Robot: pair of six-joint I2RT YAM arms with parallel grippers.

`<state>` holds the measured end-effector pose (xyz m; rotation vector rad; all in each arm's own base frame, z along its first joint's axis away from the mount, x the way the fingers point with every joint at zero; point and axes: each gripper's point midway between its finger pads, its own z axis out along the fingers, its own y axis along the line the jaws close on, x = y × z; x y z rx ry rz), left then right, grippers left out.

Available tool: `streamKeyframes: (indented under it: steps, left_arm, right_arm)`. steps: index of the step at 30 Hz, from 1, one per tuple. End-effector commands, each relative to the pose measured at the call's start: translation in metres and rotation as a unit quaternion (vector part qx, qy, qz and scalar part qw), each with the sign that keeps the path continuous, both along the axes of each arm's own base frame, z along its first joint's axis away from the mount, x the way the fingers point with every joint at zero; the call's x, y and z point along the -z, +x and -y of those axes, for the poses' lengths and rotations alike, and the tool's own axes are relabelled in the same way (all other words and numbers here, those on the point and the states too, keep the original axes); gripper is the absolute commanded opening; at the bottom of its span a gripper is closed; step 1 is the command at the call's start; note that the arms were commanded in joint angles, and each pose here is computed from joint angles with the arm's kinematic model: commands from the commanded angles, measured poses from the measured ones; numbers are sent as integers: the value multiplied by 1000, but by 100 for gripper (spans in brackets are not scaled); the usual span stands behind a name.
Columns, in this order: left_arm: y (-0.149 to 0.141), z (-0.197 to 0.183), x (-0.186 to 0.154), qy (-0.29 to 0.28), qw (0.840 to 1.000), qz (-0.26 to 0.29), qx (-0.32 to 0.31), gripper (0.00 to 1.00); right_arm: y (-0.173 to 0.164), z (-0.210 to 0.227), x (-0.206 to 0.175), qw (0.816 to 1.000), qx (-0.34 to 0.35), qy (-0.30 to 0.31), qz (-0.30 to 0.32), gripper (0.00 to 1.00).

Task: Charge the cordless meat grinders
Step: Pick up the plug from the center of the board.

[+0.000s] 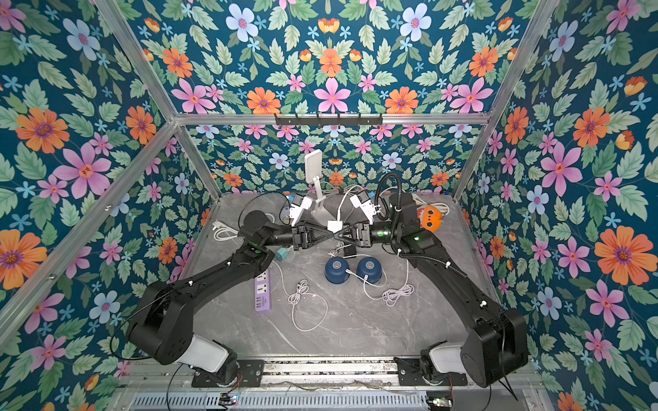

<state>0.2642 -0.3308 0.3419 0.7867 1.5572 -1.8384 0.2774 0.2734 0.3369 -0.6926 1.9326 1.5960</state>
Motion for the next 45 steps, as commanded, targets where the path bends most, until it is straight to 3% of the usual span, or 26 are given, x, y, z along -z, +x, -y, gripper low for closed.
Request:
streamKeyframes:
  steps: [1, 3, 10, 13, 24, 31, 34, 39, 45]
  left_arm:
    - [-4, -2, -19, -36, 999, 35, 3, 16]
    - [-3, -2, -19, -37, 999, 35, 2, 13]
    - [-4, -1, -10, -31, 999, 31, 5, 7]
    - [-5, -1, -2, -24, 999, 25, 10, 5]
    - [-8, -1, 13, 3, 1000, 22, 16, 4]
    - [-4, 2, 27, 62, 997, 36, 10, 3]
    - [-6, 1, 39, 101, 994, 42, 15, 2]
    - [-19, -9, 63, 170, 984, 47, 31, 2]
    - [-44, -25, 71, 214, 973, 67, 53, 2]
  right_arm:
    - [-6, -2, -2, 1000, -12, 3, -6, 0]
    - [-7, -2, -1, 1000, -14, 3, -7, 2]
    - [-5, 1, -6, 1000, 5, -1, -4, 62]
    - [0, 5, -9, 1000, 22, -3, 0, 74]
    - [-2, 8, -1, 999, 5, -11, -33, 69]
    - [-64, 35, 29, 996, 3, -67, -50, 74]
    - [-83, 50, 21, 995, 34, -93, -15, 77]
    - [-82, 70, -25, 984, 109, -102, 92, 86]
    - [-45, 52, -70, 980, 73, -115, 148, 85]
